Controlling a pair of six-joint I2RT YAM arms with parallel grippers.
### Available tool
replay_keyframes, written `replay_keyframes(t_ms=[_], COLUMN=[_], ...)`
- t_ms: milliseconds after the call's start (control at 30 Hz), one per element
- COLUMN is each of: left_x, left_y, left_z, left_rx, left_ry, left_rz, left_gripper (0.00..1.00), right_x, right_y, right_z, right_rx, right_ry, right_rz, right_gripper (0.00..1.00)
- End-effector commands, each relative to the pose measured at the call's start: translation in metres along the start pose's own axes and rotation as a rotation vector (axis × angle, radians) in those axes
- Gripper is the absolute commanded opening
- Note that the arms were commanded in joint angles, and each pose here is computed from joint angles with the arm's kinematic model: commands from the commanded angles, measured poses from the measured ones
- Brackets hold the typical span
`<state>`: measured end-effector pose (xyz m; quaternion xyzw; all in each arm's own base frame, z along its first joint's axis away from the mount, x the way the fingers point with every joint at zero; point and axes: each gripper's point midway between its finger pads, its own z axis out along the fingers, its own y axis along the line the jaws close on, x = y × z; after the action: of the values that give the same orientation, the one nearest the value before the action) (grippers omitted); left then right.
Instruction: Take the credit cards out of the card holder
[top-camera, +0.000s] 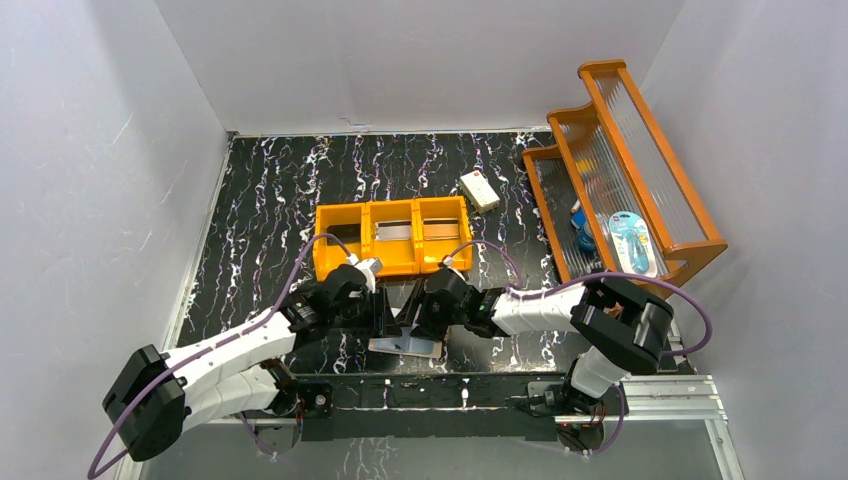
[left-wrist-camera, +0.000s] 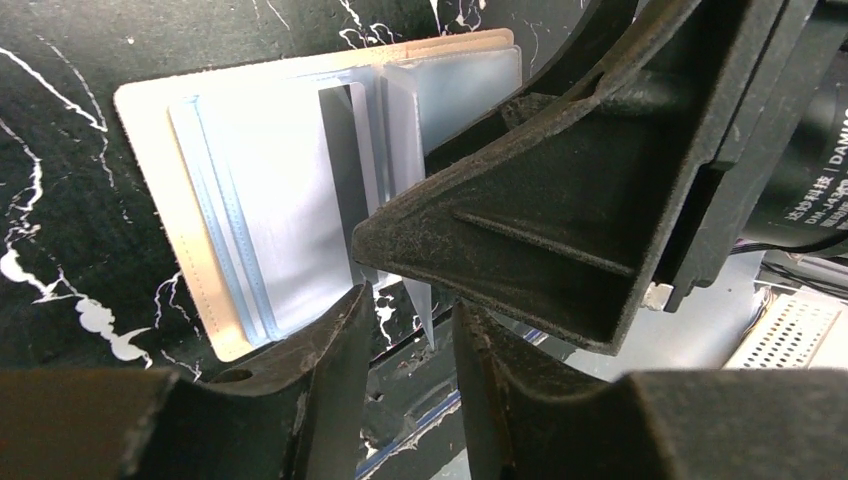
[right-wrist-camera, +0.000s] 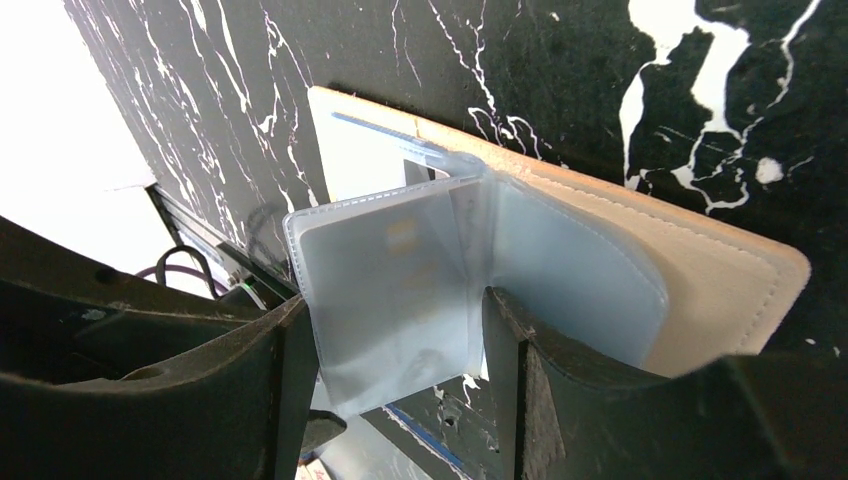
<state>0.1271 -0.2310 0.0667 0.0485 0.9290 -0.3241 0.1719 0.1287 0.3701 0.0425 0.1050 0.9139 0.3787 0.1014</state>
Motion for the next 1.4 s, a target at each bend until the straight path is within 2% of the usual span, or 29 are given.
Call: replay_keyframes(t_ms=[0,300,433,567,800,1067,1167,1267,1367], left_x=[-0.007,0.005,0.004,0.005,0.003,0.006,0.004,-0.017,-0.036], left_y=[-0.005,-0.015,-0.019,-0.022,-0.034,-0.055,-0.066,-0.072,-0.062], left_z=[0.010,0.018,0.019,0.020,0.019,0.020,0.017,-0.003,-0.030], left_rx=[0.016,0.050,0.052,0.054,0.079,0.129,0.154,0.112,0.051], left_ry=[-0.042,0.012,0.015,0.025,0.031,0.073,0.079,-0.072,-0.205], left_rz=[0.028,0.063,0.076,0.085,0.104,0.144,0.169,0.208,0.195], left_gripper=[0.31,0.14,0.14,0.16,0.27,0.42,0.44,0.46,0.60], right_x=[0.001,-0.004,-0.009,-0.019,-0.041,-0.051,-0.054,-0.054,-0.053], right_y=[0.000,0.015,0.026,0.023,-0.003,-0.014,-0.018,-0.018,-0.016], right_z=[-0.004,-0.012,-0.021,-0.032,-0.055,-0.075,-0.080,-0.084,-0.088], right_rx=[-0.014,-0.079,-0.107,-0.052,0.059,0.072,0.079,0.067,0.059], right_ry=[0.007,-0.001,-0.020,-0.078,-0.220,-0.298,-0.321,-0.326,-0.322], right_rz=[0.001,-0.019,-0.040,-0.042,0.015,0.058,0.070,0.077,0.077], right_gripper=[0.67,0.69,0.72,0.74,0.74,0.74,0.74,0.73,0.71])
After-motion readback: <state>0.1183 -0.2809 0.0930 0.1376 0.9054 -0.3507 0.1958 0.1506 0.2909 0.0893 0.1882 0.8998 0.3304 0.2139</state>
